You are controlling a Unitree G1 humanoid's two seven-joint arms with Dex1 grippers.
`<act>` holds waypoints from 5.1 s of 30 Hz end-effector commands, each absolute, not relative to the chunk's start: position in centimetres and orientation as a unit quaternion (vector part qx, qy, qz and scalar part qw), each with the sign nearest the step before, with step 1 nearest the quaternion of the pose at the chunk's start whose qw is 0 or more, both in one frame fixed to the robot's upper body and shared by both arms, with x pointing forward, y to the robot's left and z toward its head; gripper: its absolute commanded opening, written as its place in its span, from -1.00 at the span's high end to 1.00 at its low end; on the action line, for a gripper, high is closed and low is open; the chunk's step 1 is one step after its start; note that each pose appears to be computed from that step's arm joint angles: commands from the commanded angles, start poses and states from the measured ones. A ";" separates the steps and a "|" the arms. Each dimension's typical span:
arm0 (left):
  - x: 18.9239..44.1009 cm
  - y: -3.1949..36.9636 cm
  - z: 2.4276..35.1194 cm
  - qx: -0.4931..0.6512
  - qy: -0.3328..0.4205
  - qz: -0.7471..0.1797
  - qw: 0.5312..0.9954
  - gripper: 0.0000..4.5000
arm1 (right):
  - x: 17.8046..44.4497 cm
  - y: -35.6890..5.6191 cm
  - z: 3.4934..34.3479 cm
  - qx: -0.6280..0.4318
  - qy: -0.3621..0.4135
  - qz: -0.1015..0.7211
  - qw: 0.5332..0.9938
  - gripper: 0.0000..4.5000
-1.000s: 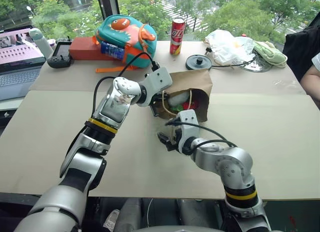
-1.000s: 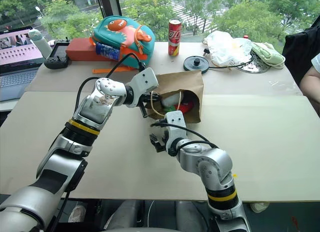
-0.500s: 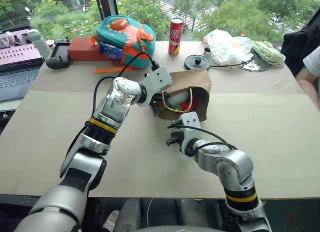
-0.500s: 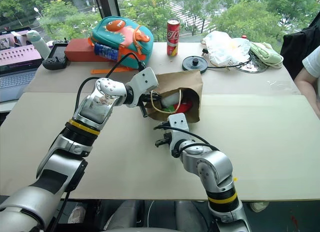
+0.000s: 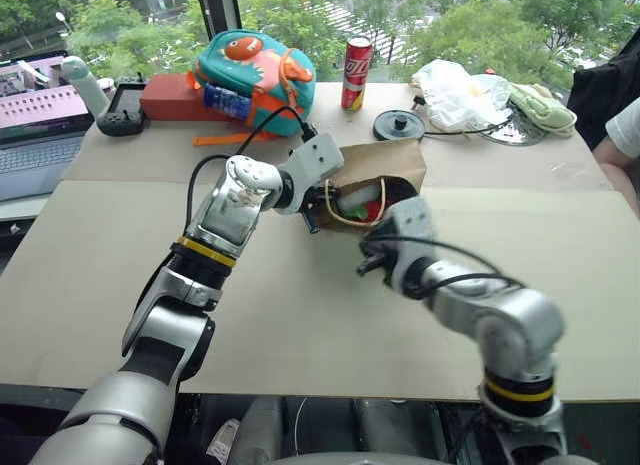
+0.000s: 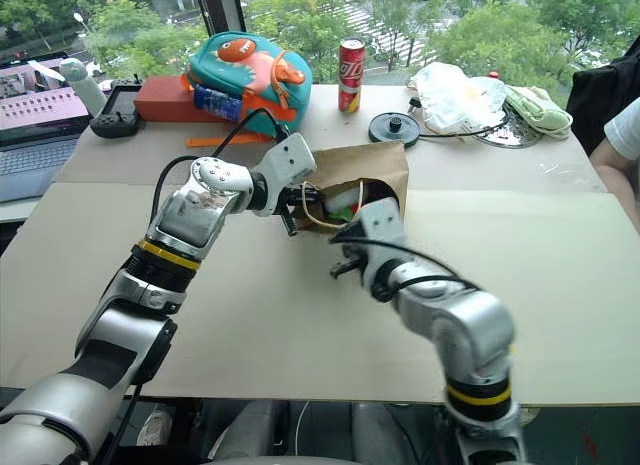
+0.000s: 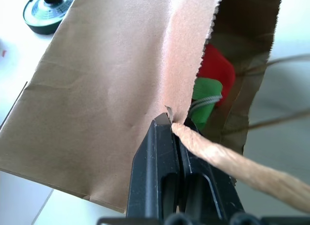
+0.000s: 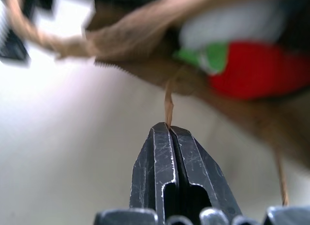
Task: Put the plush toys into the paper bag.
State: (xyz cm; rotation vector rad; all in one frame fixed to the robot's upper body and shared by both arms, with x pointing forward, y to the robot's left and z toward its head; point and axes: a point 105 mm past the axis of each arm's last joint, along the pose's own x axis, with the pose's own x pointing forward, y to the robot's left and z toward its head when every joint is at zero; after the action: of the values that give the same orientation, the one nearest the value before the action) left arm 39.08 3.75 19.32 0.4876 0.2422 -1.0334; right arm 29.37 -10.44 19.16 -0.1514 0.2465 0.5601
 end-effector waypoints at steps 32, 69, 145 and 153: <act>37.1 4.3 24.2 0.028 0.234 -0.538 0.809 1.00 | 28.8 -12.3 26.3 -0.146 0.047 0.320 0.935 0.96; 35.8 11.6 27.4 -0.117 0.055 -0.529 0.839 -0.57 | 26.4 -12.5 28.1 -0.028 -0.042 0.343 0.938 -0.77; 38.5 4.9 14.4 0.057 -0.014 -0.363 0.930 1.00 | 33.5 -4.2 22.5 -0.071 0.045 0.317 0.945 1.00; 38.8 5.4 15.1 0.064 -0.034 -0.356 0.932 1.00 | 33.3 -5.6 22.7 -0.063 0.044 0.299 0.951 1.00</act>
State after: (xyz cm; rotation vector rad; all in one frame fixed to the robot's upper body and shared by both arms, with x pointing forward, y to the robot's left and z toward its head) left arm 38.40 5.09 13.18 0.1143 0.0087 -0.7413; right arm 33.78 -4.76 21.43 -0.1388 0.1424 0.6293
